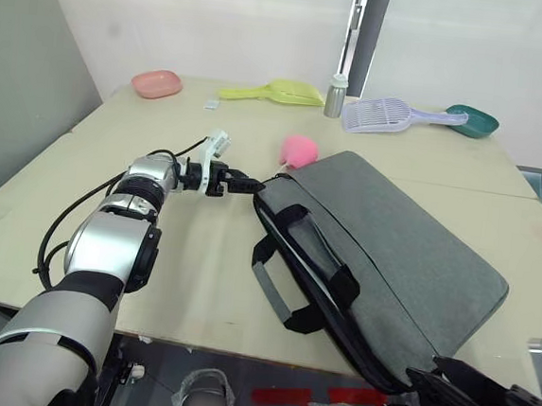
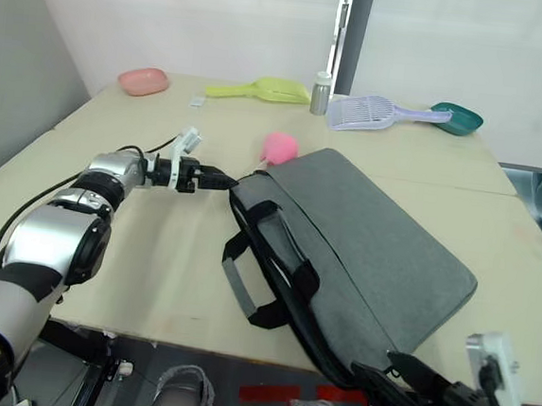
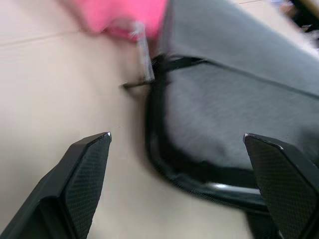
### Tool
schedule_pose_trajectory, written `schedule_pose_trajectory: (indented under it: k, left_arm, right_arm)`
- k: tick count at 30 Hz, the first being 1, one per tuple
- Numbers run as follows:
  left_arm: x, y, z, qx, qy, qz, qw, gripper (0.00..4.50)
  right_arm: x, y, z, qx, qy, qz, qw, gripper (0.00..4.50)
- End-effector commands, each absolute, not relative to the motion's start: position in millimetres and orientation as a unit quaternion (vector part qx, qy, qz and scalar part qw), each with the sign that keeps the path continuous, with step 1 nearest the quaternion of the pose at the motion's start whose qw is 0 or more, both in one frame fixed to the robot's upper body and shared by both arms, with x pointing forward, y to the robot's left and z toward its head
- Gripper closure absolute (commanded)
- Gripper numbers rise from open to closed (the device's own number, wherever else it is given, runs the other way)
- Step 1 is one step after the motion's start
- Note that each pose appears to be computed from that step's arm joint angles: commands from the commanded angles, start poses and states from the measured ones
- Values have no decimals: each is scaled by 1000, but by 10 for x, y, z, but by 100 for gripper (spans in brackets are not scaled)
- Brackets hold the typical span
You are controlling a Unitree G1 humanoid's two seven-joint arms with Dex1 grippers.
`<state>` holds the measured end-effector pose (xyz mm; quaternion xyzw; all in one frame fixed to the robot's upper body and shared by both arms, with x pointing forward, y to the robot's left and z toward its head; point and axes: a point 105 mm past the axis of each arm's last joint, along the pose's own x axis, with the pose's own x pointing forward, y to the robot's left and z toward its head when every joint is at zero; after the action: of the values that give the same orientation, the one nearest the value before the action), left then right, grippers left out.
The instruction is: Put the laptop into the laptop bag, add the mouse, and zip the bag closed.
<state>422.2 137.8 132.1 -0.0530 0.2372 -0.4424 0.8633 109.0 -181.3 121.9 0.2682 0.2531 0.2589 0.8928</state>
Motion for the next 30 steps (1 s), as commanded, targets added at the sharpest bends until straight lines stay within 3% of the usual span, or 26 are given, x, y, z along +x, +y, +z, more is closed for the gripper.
schedule_pose_trajectory:
  k: [1, 8, 11, 14, 24, 30]
  left_arm:
    - [4317, 1221, 1459, -53, 207, -437, 874, 0]
    - [4357, 935, 1400, -125, 193, -424, 876, 0]
    - [4305, 886, 1195, -109, 228, -419, 872, 0]
    - [4257, 879, 1111, -114, 247, -424, 864, 82]
    - [4170, 937, 1238, -111, 252, -475, 836, 443]
    - [4147, 1091, 1282, -99, 250, -482, 834, 447]
  right_arm:
    - [1078, -1712, 1202, 285, 244, 257, 891, 1]
    - [1108, -1614, 1074, 305, 247, 240, 888, 1]
    - [1120, -1585, 1066, 303, 249, 238, 889, 1]
    - [1117, -1581, 1075, 301, 248, 237, 890, 0]
    - [1019, -1634, 1118, 341, 246, 207, 884, 0]
    - [945, -2008, 1302, 326, 237, 175, 898, 0]
